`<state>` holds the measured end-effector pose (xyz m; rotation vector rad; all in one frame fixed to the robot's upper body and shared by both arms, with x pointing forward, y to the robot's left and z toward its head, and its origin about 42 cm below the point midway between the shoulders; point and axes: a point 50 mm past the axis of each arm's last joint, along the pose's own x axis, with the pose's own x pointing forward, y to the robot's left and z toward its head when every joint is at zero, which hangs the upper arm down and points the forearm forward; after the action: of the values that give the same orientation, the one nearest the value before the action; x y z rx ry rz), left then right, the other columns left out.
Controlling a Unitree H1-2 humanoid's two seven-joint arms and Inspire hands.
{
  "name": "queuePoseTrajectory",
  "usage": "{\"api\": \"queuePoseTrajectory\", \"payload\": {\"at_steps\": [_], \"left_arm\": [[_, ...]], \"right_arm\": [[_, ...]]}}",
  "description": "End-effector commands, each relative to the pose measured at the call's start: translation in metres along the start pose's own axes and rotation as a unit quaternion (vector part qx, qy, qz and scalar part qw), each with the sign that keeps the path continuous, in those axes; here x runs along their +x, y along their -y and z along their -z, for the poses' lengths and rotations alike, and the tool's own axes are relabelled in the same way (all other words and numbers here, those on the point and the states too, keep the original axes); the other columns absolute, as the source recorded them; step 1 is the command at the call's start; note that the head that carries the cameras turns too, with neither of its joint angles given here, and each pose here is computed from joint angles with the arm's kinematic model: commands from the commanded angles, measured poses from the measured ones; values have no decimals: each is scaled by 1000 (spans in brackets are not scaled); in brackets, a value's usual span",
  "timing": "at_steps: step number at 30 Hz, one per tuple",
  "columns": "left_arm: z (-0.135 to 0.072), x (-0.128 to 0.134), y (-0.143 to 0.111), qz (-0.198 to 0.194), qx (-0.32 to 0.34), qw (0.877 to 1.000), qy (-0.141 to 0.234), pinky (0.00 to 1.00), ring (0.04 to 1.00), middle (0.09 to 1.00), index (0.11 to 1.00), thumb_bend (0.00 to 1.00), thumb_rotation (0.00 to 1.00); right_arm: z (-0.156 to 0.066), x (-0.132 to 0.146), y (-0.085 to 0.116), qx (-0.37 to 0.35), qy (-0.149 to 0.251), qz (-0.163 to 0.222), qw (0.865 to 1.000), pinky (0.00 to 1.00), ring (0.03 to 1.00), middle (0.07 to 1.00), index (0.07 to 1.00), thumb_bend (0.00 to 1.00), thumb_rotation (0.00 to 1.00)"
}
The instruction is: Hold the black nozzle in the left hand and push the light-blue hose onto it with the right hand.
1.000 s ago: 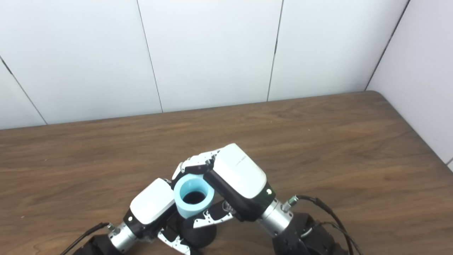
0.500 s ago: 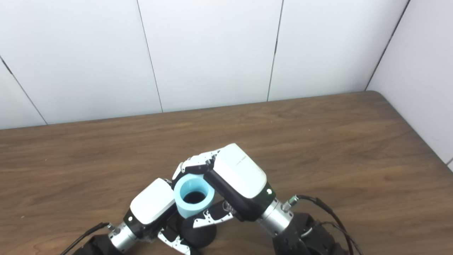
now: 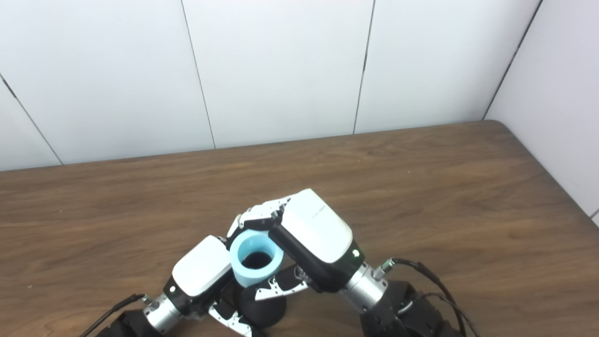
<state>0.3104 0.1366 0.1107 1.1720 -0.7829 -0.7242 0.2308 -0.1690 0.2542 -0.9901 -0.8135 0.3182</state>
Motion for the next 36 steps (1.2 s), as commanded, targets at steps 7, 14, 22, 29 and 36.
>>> {"api": "queuePoseTrajectory", "payload": {"at_steps": [7,14,22,29,36], "left_arm": [[-25,-37,64,114,-64,991,-26,131,175,471,482,525,0],[-24,-38,65,120,-76,989,-29,131,178,471,482,525,0],[-24,-37,63,123,-71,990,-26,128,177,471,482,525,0],[-24,-37,63,125,-66,990,-25,128,176,471,482,525,0],[-25,-37,63,122,-68,990,-24,133,179,471,482,525,0]], "right_arm": [[-3,6,3,-13,28,34,999,319,449,497,485,502,136],[-1,6,0,-6,19,34,999,312,439,499,485,502,136],[-1,6,1,11,3,25,1000,306,427,504,486,502,135],[-3,8,9,30,-14,-5,999,307,421,509,486,502,131],[-6,13,26,24,-29,-31,999,257,362,449,485,502,129]]}}
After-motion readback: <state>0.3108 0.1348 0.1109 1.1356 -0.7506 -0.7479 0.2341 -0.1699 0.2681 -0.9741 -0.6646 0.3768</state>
